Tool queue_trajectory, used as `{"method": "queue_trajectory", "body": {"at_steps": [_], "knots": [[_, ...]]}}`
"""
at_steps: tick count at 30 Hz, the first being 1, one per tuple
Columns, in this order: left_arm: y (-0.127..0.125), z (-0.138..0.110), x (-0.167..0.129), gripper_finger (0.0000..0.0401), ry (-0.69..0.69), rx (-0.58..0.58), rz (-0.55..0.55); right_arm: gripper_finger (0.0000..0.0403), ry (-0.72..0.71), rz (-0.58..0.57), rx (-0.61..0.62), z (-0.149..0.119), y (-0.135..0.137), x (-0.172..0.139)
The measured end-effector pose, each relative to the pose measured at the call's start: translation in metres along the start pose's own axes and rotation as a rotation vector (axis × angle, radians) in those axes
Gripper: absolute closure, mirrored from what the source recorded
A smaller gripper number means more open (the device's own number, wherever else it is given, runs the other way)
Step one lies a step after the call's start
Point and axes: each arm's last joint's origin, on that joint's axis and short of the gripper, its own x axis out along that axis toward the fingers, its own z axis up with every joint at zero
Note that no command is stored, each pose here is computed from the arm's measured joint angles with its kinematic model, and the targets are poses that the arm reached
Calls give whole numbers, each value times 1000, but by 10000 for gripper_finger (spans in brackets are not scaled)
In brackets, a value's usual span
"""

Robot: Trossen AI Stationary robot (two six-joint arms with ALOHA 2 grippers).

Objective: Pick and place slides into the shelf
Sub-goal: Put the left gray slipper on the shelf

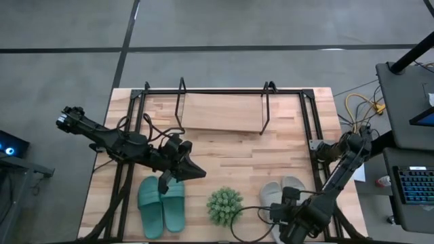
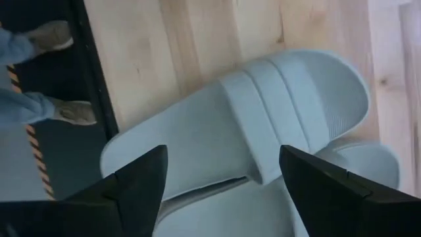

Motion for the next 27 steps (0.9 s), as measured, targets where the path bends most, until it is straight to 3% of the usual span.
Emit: {"method": "queue_trajectory", "body": {"at_steps": [7,27], "knots": [[0,0,0,401,4,7,-2,124,37,8,-26,0,5,8],[2,1,0,401,0,29,1,137,-51,-109,-107,3,9,27]]}}
